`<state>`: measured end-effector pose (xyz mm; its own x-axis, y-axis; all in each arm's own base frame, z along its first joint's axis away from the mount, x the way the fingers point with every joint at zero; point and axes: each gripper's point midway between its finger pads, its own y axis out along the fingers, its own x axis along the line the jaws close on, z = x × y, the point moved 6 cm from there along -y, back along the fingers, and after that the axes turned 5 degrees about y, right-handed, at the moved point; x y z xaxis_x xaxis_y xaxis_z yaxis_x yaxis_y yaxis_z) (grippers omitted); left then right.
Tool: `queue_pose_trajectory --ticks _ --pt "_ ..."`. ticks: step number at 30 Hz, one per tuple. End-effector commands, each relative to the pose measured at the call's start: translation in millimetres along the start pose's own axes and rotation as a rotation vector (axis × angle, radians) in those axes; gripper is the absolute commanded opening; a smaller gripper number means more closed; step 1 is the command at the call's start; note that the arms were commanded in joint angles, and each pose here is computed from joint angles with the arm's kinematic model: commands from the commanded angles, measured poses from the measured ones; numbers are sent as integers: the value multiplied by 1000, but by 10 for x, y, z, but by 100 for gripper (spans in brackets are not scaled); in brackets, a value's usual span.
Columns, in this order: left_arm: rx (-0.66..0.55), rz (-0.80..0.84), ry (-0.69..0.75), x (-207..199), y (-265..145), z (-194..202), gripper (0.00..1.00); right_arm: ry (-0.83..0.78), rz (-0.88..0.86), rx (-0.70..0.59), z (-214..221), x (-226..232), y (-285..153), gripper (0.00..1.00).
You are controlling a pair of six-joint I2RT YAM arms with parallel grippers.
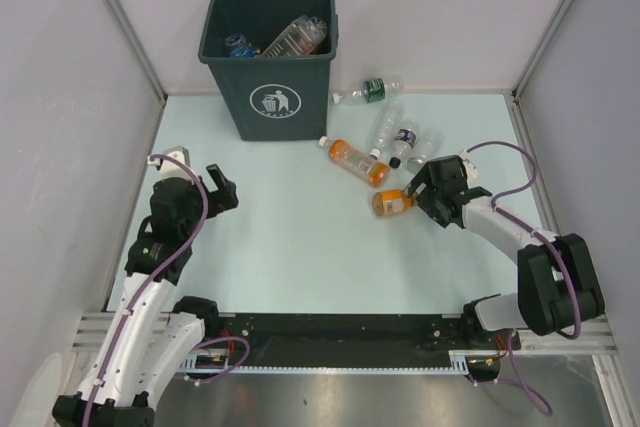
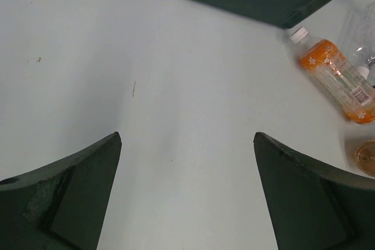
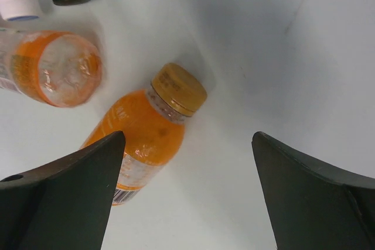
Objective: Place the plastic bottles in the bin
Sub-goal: Pick up the plastic bottle at the center of the board.
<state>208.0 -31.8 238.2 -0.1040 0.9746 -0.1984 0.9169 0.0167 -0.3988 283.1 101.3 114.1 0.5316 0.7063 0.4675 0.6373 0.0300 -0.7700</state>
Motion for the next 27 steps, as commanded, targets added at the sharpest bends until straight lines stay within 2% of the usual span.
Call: queue_pose_trajectory --ticks 1,11,22,25,27 --pt "-25 9 -4 -4 25 -56 100 42 -75 -34 -93 241 79 95" --pt "-15 11 -14 10 46 -51 100 62 -79 16 -45 318 290 93" --pt "-19 -1 -20 40 38 -52 100 103 -106 64 3 488 413 87" --pt "-18 -1 -22 40 38 -49 100 95 -112 80 16 523 454 79" --pt "-18 -3 -22 43 38 -50 100 83 -113 87 31 542 460 67"
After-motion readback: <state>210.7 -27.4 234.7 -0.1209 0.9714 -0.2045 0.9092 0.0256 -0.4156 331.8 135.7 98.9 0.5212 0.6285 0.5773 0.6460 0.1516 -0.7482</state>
